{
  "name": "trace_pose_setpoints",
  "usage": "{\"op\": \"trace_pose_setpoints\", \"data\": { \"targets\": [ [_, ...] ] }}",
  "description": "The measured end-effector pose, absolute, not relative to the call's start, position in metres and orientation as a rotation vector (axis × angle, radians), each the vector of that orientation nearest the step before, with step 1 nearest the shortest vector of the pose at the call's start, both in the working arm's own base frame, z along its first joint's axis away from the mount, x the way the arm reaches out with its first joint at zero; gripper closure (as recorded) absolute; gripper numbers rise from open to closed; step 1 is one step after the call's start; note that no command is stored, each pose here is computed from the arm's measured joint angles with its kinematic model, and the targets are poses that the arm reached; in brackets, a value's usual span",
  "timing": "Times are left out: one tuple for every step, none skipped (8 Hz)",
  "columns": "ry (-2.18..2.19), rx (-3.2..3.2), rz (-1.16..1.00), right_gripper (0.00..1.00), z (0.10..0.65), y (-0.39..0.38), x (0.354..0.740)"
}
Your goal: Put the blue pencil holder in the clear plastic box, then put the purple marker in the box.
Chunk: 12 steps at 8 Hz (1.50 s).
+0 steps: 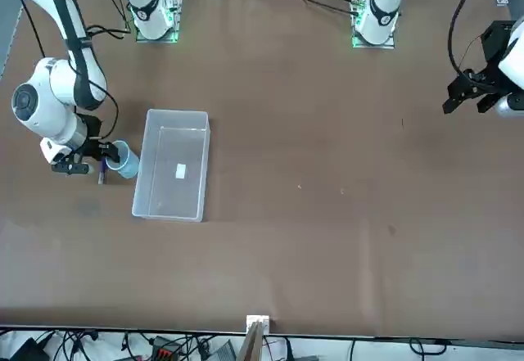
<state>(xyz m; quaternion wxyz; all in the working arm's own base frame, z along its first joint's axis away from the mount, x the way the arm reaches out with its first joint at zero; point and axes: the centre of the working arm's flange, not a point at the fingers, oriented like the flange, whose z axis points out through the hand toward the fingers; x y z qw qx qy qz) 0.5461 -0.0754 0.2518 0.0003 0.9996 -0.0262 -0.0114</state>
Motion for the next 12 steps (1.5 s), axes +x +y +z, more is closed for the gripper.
{"op": "trace_pose_setpoints", "data": {
  "targets": [
    [-0.082,3.140,-0.039,0.64,0.250,-0.075,0.546],
    [-0.082,3.140,-0.039,0.84,0.251,-0.075,0.546],
    [-0.076,3.142,-0.040,0.93,0.254,-0.074,0.546],
    [-0.074,3.141,-0.035,0.93,0.260,-0.074,0.548],
    [-0.076,3.140,-0.027,0.93,0.268,-0.075,0.549],
    [-0.077,3.138,-0.013,0.93,0.284,-0.076,0.553],
    [-0.076,3.137,-0.003,0.93,0.311,-0.077,0.557],
    [-0.073,3.137,-0.019,0.93,0.345,-0.076,0.560],
    [-0.059,3.139,-0.038,0.93,0.382,-0.070,0.563],
    [-0.042,3.150,-0.043,0.93,0.416,-0.055,0.568],
    [-0.045,3.173,-0.040,0.93,0.438,-0.029,0.572],
    [-0.060,3.194,-0.040,0.93,0.444,0.004,0.576]
  ]
}}
